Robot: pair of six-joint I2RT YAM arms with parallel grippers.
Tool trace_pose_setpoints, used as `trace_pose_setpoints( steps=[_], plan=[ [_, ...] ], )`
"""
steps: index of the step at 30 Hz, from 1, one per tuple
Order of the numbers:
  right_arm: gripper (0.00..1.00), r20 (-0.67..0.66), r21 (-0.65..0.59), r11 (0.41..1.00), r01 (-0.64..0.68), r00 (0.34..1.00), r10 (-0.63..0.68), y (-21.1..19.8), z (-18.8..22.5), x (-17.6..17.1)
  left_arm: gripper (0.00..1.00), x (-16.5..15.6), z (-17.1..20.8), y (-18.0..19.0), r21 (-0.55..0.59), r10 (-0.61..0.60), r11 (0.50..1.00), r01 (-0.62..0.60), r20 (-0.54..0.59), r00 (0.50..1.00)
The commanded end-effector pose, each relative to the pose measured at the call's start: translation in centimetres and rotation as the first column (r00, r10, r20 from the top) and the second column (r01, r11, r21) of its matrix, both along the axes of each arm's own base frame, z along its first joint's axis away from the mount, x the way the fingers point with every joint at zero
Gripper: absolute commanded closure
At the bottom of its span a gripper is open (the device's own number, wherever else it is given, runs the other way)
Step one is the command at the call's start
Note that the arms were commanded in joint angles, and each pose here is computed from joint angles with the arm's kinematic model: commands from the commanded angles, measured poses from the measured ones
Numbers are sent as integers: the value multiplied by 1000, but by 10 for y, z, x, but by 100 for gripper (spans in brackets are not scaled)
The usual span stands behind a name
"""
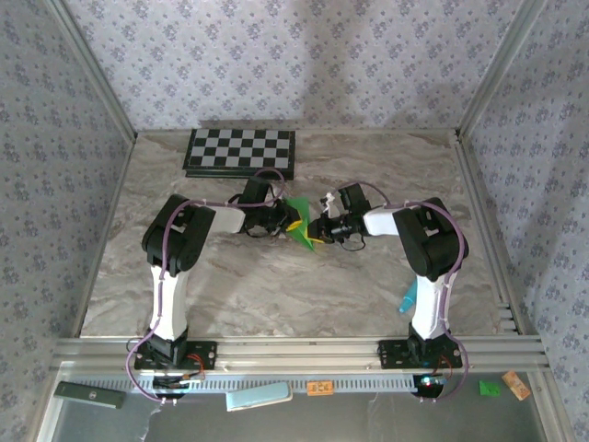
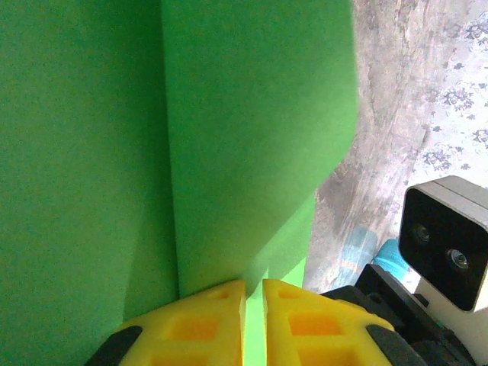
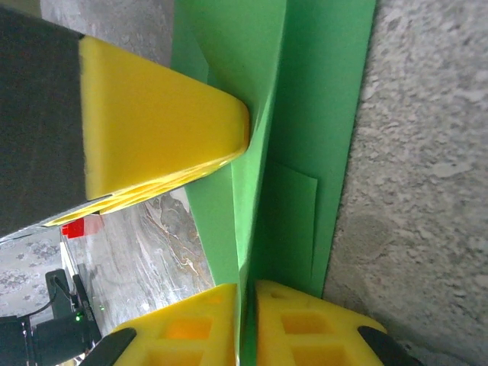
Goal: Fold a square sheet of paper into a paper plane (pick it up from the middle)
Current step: Fourth fold the wing at the center of the table.
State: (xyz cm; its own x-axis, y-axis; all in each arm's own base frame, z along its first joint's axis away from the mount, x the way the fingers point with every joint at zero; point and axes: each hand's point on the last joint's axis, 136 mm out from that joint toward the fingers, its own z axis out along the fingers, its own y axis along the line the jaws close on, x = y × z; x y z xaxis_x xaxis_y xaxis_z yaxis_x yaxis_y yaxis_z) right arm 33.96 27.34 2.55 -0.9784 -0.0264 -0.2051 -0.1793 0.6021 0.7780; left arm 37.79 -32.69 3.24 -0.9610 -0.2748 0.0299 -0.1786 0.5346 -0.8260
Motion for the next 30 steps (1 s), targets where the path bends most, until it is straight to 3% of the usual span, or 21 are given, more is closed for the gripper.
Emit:
trace_pose_setpoints(
  steps=[1, 11, 19, 30],
  plan=[
    [84, -93, -135, 989, 63, 993, -76, -32, -27, -8, 86, -1, -10, 0, 35, -14, 999, 14, -15, 1000],
    [78, -47, -89, 994, 56, 997, -61, -26, 8, -3, 86, -4, -18, 1, 63, -16, 998, 19, -46, 999],
    [74, 31, -139, 984, 109, 994, -105, -36, 24, 4, 86, -4, -18, 1, 66, -21, 998, 24, -48, 999],
    [72, 31, -206, 976, 66, 998, -61, -24, 17, -3, 86, -5, -17, 0, 63, -26, 998, 29, -49, 998]
  ],
)
